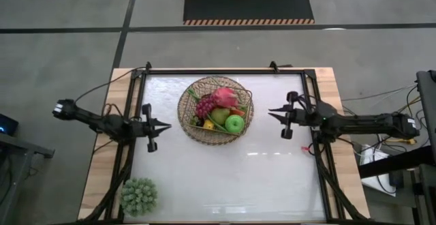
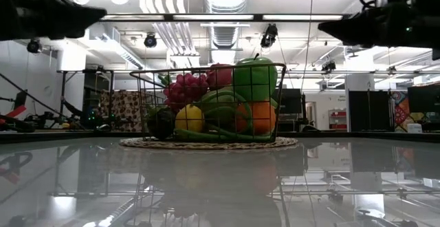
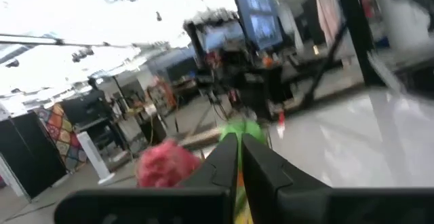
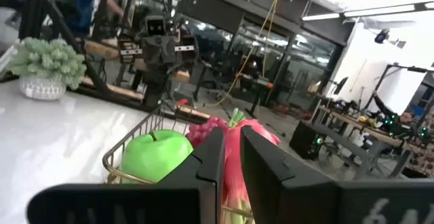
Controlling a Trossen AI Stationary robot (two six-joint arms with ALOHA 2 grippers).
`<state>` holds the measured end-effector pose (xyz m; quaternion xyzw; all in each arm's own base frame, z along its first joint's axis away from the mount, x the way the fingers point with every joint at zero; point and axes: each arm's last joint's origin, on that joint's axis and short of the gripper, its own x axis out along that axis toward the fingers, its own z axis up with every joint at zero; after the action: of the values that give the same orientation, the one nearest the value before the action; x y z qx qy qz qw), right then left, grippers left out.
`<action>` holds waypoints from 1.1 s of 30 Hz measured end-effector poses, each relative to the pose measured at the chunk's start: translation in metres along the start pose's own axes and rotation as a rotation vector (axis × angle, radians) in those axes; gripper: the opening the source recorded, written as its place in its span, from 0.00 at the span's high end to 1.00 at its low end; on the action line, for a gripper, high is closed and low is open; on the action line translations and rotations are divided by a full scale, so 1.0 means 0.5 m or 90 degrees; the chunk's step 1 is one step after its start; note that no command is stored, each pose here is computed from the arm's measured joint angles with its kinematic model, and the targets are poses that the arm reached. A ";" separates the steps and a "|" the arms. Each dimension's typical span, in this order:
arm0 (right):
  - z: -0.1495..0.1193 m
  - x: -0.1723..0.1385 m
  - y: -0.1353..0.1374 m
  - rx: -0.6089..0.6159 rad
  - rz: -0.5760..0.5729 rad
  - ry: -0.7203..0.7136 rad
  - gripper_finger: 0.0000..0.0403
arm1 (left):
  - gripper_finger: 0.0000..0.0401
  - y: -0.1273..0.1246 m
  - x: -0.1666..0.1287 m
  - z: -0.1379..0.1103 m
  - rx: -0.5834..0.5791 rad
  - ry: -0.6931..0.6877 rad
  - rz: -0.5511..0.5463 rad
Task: Build produce basket
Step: Return to Home Position
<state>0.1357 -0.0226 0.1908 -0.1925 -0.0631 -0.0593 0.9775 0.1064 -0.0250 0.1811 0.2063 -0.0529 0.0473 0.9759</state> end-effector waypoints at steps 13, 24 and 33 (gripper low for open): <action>0.034 -0.062 -0.001 0.003 0.014 -0.142 0.91 | 0.99 0.013 -0.016 0.011 -0.031 -0.045 0.024; 0.062 -0.094 -0.003 -0.018 0.034 -0.250 0.91 | 0.99 0.017 -0.016 0.012 -0.029 -0.034 0.054; 0.065 -0.097 0.000 0.124 0.104 -0.260 0.91 | 0.99 0.015 -0.014 0.010 -0.028 -0.029 0.051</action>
<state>0.0848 -0.0058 0.2134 -0.1100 -0.2494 0.0665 0.9598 0.0981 -0.0207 0.1880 0.1833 -0.0846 0.0805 0.9761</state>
